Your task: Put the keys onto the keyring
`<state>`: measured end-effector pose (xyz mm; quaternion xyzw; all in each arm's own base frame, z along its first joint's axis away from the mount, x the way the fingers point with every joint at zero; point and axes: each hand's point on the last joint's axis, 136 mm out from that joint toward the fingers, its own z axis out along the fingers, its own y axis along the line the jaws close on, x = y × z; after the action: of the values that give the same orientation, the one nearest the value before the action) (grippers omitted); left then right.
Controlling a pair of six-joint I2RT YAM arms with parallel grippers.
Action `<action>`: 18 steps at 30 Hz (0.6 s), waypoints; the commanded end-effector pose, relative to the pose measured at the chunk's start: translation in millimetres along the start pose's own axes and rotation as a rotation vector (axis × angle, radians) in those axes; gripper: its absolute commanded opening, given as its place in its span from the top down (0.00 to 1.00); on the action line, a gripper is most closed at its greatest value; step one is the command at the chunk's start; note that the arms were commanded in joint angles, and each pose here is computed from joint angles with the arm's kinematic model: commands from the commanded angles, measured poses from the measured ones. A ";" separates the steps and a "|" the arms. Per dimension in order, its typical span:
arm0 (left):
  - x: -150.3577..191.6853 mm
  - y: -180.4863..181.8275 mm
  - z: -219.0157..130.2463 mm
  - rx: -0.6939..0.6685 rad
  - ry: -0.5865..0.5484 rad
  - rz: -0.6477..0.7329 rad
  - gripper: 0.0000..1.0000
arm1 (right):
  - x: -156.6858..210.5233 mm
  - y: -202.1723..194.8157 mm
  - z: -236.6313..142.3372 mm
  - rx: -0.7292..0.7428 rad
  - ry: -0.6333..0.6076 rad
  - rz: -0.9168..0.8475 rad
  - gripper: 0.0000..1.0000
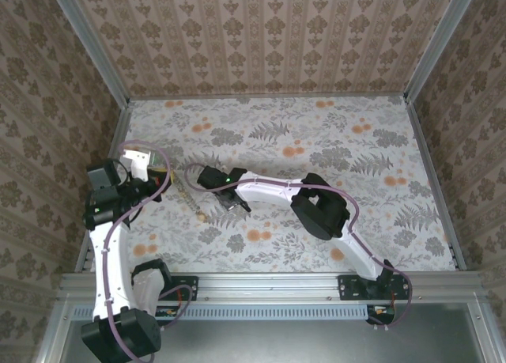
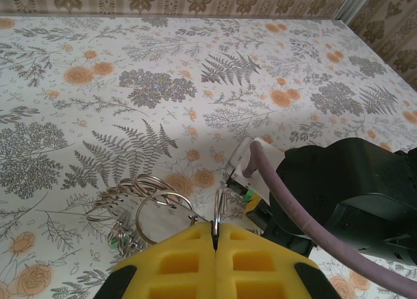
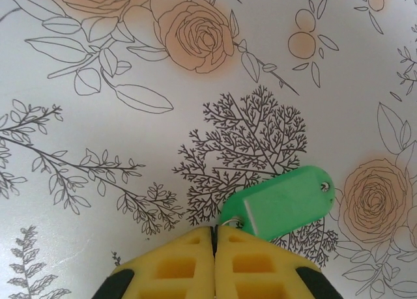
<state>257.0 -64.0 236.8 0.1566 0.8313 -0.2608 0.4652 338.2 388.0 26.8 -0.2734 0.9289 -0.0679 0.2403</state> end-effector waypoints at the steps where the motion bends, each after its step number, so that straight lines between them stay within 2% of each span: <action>1: -7.2 -8.3 -2.2 0.032 -0.037 0.027 1.00 | -4.0 -9.4 -22.4 -0.022 -0.005 0.010 0.95; 3: -7.0 -9.6 -1.5 0.041 -0.040 0.029 1.00 | -2.2 -10.9 -25.7 -0.056 0.009 0.030 1.00; 9: -3.6 -40.2 2.6 0.164 -0.037 0.162 1.00 | 0.1 -20.2 -50.0 -0.246 -0.027 0.098 1.00; 14: -2.6 -70.6 10.5 0.256 -0.031 0.274 1.00 | -1.4 -33.2 -86.2 -0.458 -0.148 0.082 1.00; 18: 2.3 -97.0 21.3 0.311 -0.009 0.386 1.00 | -1.6 -44.8 -130.0 -0.706 -0.252 0.127 1.00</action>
<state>223.8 -142.4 242.8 0.3324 0.7666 -0.3103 0.4534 311.4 331.9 107.4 -0.2561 0.9233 0.1728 0.2280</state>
